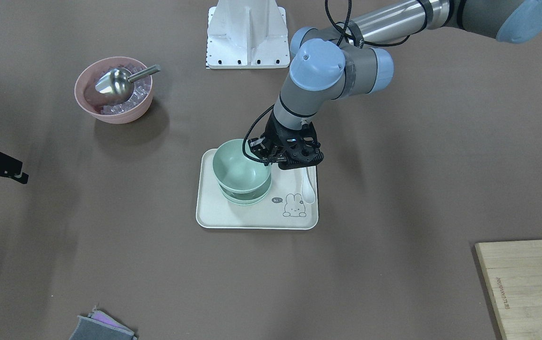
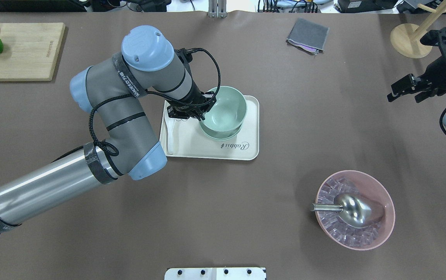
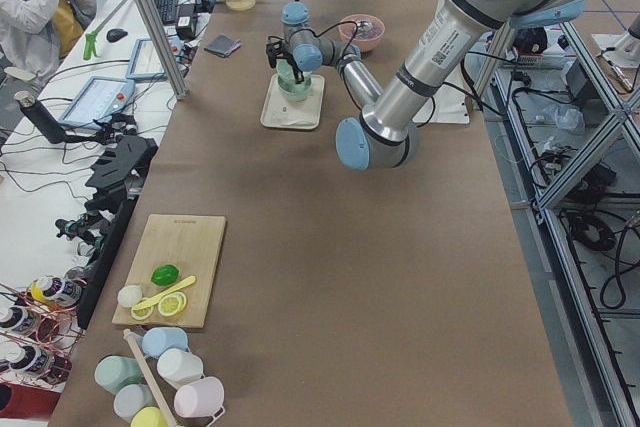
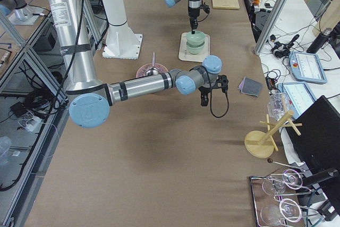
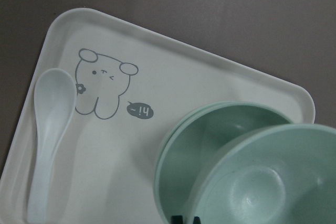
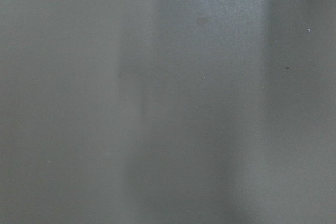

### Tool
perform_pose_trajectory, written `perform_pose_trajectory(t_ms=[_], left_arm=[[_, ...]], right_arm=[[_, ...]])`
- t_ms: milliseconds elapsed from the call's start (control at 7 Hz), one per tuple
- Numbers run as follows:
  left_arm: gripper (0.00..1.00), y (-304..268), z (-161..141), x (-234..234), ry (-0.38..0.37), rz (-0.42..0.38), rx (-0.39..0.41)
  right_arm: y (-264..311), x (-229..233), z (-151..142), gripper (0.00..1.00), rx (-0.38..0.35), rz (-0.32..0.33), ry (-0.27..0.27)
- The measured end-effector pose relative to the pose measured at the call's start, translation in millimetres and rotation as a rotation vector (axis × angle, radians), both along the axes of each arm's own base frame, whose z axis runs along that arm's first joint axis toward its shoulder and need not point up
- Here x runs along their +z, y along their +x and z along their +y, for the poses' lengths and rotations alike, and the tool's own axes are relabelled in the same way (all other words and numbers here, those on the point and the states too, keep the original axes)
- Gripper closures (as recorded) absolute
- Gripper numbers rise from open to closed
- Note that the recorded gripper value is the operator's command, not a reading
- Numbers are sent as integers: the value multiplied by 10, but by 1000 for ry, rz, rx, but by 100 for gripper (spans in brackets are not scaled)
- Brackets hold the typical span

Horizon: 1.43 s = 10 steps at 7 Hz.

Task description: Stack green bowls together

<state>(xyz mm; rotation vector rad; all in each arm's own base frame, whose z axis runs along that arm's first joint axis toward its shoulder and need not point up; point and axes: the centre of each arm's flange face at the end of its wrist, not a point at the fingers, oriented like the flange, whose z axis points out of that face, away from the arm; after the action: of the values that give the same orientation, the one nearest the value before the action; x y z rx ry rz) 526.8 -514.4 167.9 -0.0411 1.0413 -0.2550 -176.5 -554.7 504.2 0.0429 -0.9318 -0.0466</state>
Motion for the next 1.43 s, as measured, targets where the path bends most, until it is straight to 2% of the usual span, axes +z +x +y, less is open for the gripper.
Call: perform_pose_trajectory(t_ms=[429, 714, 1000, 1143, 1429], left_arm=[[1, -27, -75, 118, 29, 16, -28], [1, -642, -15, 679, 55, -19, -20], [1, -1896, 0, 1271, 154, -175, 91], [1, -2431, 55, 1534, 202, -256, 162], [1, -3312, 57, 2248, 287, -362, 279]], right_arm=[[15, -5, -9, 0, 3, 0, 2], [145, 24, -23, 0, 23, 2, -1], [470, 244, 24, 0, 26, 21, 23], [733, 433, 87, 0, 22, 39, 49], [1346, 872, 231, 0, 4, 81, 117]])
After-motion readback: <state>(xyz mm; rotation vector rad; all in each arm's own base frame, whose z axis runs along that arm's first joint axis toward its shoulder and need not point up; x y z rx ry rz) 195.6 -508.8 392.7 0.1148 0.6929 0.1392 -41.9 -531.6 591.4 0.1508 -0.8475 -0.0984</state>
